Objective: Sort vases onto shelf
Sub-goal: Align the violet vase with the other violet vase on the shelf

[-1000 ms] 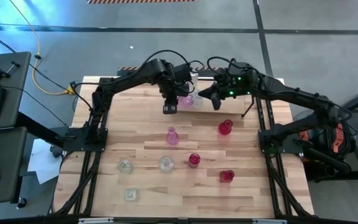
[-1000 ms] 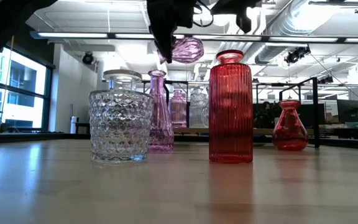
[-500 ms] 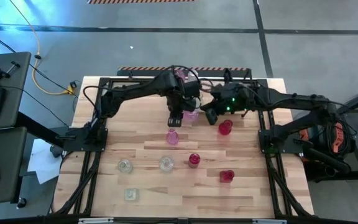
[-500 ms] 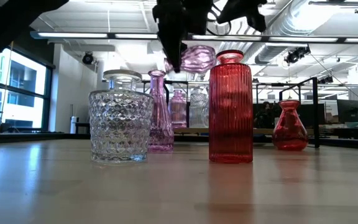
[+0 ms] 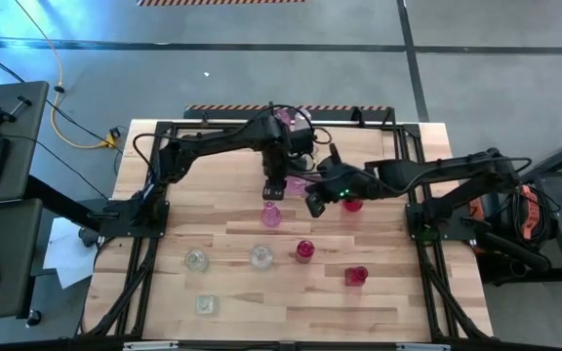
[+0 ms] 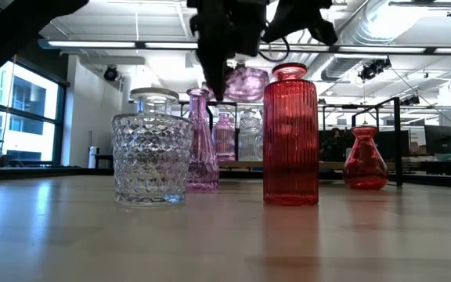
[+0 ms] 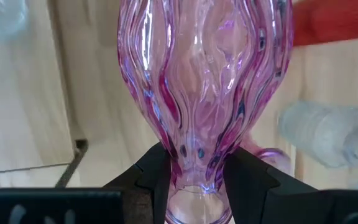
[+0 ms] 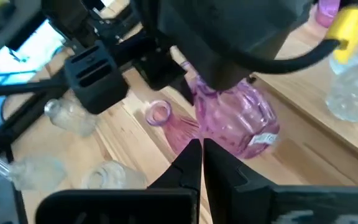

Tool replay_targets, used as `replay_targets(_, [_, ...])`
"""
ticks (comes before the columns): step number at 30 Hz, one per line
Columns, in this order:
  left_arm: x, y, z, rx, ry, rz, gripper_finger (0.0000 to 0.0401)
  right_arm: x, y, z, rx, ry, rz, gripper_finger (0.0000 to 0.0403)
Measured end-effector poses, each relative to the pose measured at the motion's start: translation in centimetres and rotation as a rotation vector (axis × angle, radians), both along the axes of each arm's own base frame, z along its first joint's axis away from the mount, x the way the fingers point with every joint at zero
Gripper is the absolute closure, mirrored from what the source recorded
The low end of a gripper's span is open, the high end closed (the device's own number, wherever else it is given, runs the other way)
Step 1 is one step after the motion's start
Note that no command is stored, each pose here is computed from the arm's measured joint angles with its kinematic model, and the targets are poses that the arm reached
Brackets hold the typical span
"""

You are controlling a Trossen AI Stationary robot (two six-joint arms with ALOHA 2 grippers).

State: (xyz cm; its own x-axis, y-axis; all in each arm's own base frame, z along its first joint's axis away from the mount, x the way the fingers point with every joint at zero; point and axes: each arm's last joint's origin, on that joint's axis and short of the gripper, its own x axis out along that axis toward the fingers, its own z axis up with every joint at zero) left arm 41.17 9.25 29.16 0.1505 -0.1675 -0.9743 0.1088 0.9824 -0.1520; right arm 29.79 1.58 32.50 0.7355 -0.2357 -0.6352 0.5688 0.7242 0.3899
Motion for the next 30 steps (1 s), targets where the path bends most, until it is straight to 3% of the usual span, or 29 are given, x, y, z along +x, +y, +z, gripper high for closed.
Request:
replay_targets(7, [-3.1,-0.2,5.8,0.036,-0.16,0.018,0.029,0.7,0.0,1.2,-0.023,-0.138,0.025,0.0403])
replay_targets(15, [-9.5,0.8,11.1,0.083,-0.269,0.11,0.029,1.2,-0.3,2.1,-0.057,-0.222,0.069,0.0403])
replay_targets(20, [-15.1,1.8,10.4,0.094,-0.293,0.241,0.029,1.5,-0.3,2.5,-0.069,-0.271,0.093,0.0403])
replay_targets(26, [-20.1,1.3,7.4,0.076,-0.51,0.45,0.029,1.5,-1.4,2.5,-0.044,-0.276,0.102,0.0403])
replay_targets(30, [-21.9,-0.1,4.6,-0.005,-0.442,0.49,0.029,1.7,-2.5,2.9,0.02,-0.323,0.153,0.0403])
